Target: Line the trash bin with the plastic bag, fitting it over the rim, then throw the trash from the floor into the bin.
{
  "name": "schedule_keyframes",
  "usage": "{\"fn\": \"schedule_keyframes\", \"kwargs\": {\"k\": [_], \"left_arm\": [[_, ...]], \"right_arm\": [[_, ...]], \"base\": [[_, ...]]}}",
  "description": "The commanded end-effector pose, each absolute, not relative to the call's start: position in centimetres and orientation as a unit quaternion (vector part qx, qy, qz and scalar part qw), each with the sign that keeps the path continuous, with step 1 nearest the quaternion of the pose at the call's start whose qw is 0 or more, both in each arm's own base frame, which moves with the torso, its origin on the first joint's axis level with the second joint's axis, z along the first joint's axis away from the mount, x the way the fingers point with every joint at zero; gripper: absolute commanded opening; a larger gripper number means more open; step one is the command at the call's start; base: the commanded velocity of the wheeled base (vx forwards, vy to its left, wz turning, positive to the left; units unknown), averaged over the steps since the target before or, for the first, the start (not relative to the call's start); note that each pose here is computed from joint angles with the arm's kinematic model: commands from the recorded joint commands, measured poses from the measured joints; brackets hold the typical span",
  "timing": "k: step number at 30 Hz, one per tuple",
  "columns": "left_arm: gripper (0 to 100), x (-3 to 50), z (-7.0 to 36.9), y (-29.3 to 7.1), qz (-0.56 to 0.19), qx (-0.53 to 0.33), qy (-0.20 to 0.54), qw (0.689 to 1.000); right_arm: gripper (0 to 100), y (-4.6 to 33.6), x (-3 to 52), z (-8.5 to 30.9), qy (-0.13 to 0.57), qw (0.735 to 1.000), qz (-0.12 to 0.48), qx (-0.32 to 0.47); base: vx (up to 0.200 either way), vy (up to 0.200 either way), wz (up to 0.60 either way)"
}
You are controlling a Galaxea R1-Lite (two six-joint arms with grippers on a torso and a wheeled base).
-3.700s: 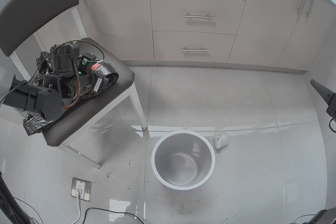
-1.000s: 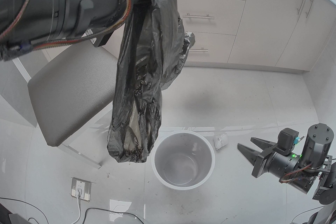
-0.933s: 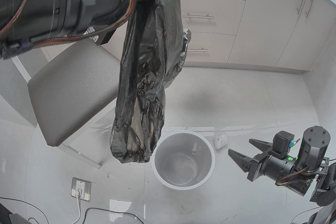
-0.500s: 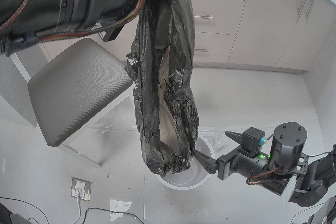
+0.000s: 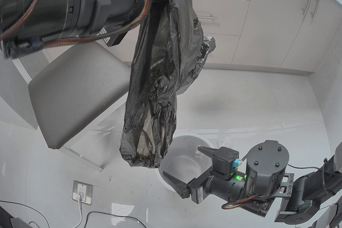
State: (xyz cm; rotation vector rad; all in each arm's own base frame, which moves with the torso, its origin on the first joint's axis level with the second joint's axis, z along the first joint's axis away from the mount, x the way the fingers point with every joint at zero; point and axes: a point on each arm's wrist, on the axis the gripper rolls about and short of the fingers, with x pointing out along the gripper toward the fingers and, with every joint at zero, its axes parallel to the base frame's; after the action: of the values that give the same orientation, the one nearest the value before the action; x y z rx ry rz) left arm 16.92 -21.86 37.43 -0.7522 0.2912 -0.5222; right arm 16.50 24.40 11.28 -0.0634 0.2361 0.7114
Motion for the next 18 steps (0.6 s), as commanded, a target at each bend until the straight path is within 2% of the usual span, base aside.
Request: {"fn": "schedule_keyframes", "kwargs": {"k": [1, 8, 11, 18], "left_arm": [[0, 17.0, 37.3, -21.9, -0.249, -0.361, 0.141, 0.887], [0, 17.0, 37.1, -22.0, -0.249, -0.36, 0.145, 0.887], [0, 17.0, 37.0, -22.0, -0.249, -0.359, 0.146, 0.888], [0, 16.9, 37.0, -21.9, -0.249, -0.36, 0.146, 0.887]], "right_arm": [[100, 24.7, 15.5, 10.7, 0.125, 0.923, 0.361, -0.04], [100, 25.7, 16.6, 10.7, 0.113, 0.937, 0.33, -0.033], [100, 27.6, 18.6, 10.5, 0.097, 0.954, 0.283, -0.018], [100, 29.5, 20.0, 8.7, 0.079, 0.963, 0.258, -0.012]], "base": [[0.0, 0.0, 0.0], [0.0, 0.0, 0.0], [0.0, 0.0, 0.0], [0.0, 0.0, 0.0]]}}
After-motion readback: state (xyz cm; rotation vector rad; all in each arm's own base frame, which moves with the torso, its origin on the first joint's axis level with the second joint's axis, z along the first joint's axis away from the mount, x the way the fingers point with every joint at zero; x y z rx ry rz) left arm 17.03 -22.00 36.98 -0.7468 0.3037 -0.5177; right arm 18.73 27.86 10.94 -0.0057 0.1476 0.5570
